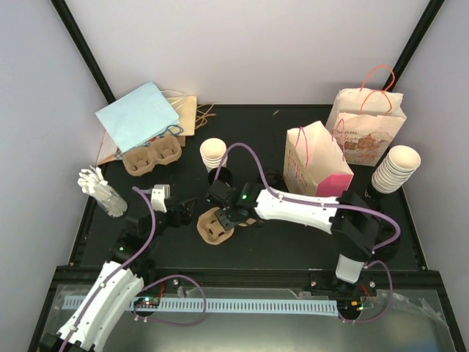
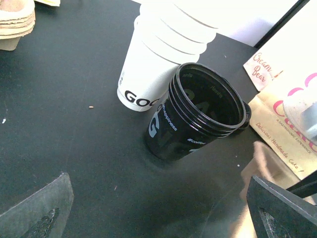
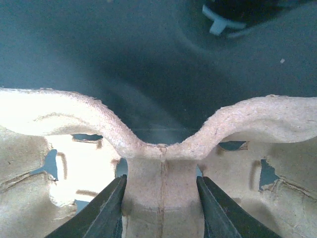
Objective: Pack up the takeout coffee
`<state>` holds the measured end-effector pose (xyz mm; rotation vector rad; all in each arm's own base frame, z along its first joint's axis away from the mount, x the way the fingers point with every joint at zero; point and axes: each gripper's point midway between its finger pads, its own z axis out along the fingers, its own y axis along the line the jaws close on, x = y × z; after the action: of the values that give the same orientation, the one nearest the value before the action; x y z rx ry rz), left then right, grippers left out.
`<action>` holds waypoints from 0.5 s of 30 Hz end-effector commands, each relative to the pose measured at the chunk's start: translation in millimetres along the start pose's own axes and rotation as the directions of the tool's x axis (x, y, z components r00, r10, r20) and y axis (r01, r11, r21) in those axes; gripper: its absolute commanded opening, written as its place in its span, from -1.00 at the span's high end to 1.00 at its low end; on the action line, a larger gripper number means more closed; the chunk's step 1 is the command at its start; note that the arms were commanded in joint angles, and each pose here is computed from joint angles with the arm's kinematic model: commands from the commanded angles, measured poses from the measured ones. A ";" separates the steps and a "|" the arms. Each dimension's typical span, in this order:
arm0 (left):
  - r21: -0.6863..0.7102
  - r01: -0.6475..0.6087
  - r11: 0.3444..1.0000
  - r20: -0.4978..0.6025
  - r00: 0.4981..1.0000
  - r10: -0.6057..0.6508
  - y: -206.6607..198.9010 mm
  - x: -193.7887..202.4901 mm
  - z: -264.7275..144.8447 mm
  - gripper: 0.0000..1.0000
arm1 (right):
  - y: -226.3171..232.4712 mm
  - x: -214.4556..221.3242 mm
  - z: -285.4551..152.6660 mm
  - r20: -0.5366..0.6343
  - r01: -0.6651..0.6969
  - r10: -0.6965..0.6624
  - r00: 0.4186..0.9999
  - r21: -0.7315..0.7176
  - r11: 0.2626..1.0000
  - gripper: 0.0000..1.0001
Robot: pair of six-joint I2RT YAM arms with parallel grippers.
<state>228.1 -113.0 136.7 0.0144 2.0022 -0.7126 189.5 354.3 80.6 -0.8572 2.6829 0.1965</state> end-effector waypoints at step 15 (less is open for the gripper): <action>0.037 0.059 0.998 0.081 0.995 -0.062 -14.1 -23.5 -14.9 -0.98 | 4.8 -60.8 -165.8 0.329 0.044 0.005 0.944 -0.141 0.989 0.21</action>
<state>226.2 -112.4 146.2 -0.0080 1.9642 -0.7389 191.9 363.5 214.3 -0.8156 2.4548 0.4663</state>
